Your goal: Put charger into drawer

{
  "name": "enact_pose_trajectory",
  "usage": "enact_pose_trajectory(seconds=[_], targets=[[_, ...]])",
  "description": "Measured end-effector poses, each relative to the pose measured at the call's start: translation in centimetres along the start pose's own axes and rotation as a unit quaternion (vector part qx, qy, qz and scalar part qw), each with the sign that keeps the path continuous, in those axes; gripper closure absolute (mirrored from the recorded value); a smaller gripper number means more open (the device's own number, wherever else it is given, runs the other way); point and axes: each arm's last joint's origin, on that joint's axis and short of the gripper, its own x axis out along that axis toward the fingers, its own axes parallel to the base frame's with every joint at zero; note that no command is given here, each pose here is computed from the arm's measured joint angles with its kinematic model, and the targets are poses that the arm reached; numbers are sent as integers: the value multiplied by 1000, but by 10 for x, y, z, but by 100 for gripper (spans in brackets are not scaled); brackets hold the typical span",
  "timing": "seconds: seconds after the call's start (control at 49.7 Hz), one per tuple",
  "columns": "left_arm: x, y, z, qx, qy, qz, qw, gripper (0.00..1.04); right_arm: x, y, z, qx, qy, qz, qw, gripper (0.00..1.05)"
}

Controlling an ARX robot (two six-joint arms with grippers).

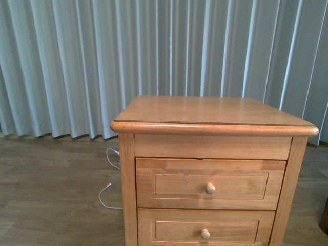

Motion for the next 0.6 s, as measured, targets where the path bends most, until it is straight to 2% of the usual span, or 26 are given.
enact_pose_trajectory(seconds=[0.06,0.161,0.524,0.564,0.604], targets=[[0,0,0,0,0,0,1000,6,0,0,0,-1,0,0,1000,102],[0,0,0,0,0,0,1000,6,0,0,0,-1,0,0,1000,76],[0,0,0,0,0,0,1000,6,0,0,0,-1,0,0,1000,12],[0,0,0,0,0,0,1000,6,0,0,0,0,0,0,1000,6],[0,0,0,0,0,0,1000,6,0,0,0,0,0,0,1000,7]])
